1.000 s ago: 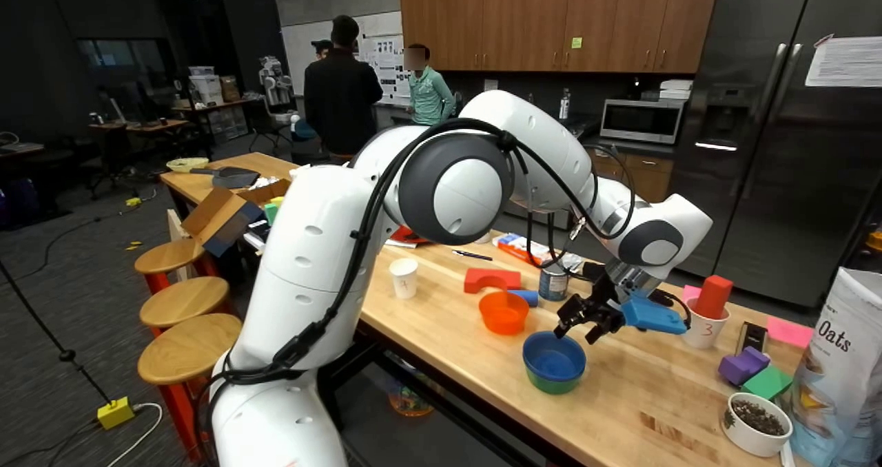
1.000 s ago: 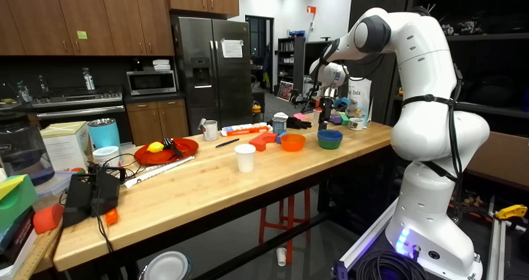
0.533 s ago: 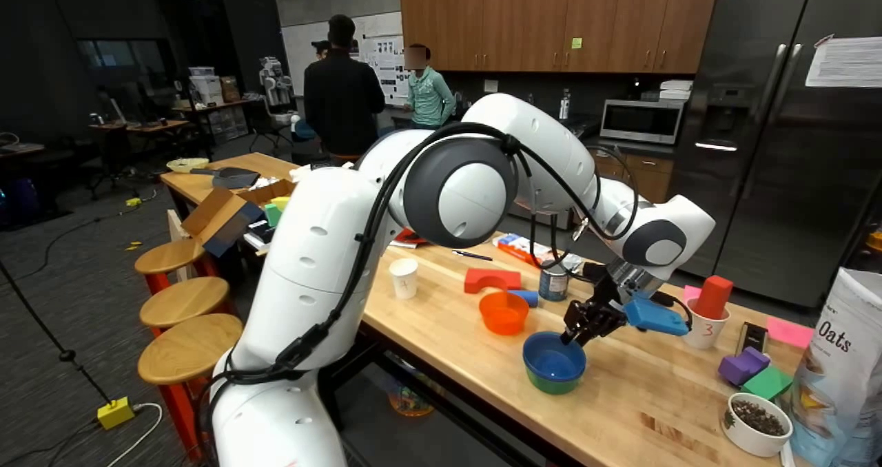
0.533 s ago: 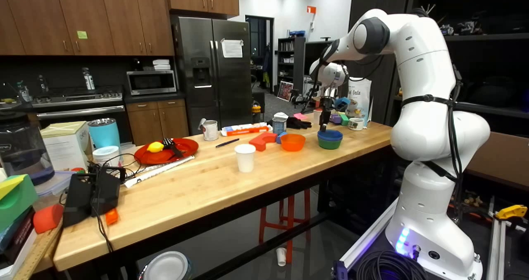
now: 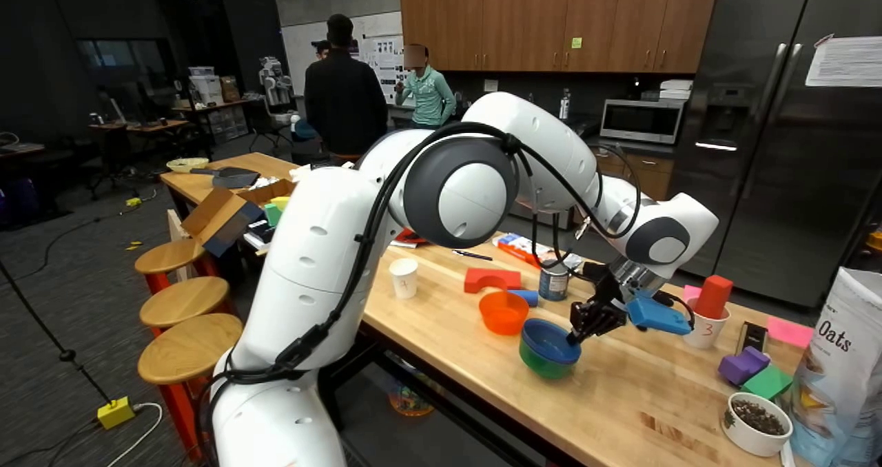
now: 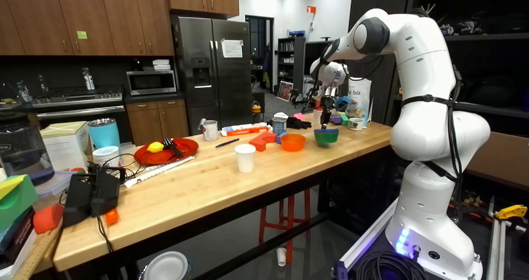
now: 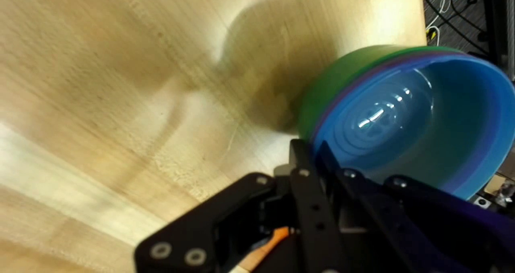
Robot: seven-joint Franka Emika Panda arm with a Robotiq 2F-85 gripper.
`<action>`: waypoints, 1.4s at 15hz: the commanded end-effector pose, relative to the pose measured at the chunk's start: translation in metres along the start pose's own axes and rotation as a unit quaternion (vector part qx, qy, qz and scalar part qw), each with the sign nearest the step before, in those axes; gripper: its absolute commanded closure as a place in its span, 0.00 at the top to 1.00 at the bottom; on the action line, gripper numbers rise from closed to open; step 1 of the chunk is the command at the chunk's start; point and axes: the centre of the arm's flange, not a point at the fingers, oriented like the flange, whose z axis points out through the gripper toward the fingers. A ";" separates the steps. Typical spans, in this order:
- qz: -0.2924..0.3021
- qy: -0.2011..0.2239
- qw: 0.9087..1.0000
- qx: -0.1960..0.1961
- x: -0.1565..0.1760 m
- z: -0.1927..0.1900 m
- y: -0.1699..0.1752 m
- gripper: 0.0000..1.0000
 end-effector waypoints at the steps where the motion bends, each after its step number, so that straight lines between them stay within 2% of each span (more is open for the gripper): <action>1: -0.002 -0.014 1.000 -0.001 -0.002 -0.016 0.000 0.02; 5: -0.004 -0.020 1.000 -0.012 -0.005 -0.028 0.000 0.02; 8: -0.018 -0.011 0.999 -0.039 -0.006 -0.050 0.001 0.02; 11: -0.084 -0.008 0.994 -0.074 0.005 -0.076 0.006 0.02; 14: -0.169 0.002 0.981 -0.091 0.020 -0.091 0.011 0.02; 16: -0.224 0.009 0.970 -0.094 0.033 -0.095 0.014 0.02; 19: -0.304 0.024 0.948 -0.089 0.052 -0.093 0.021 0.02; 21: -0.356 0.027 0.930 -0.085 0.062 -0.089 0.023 0.02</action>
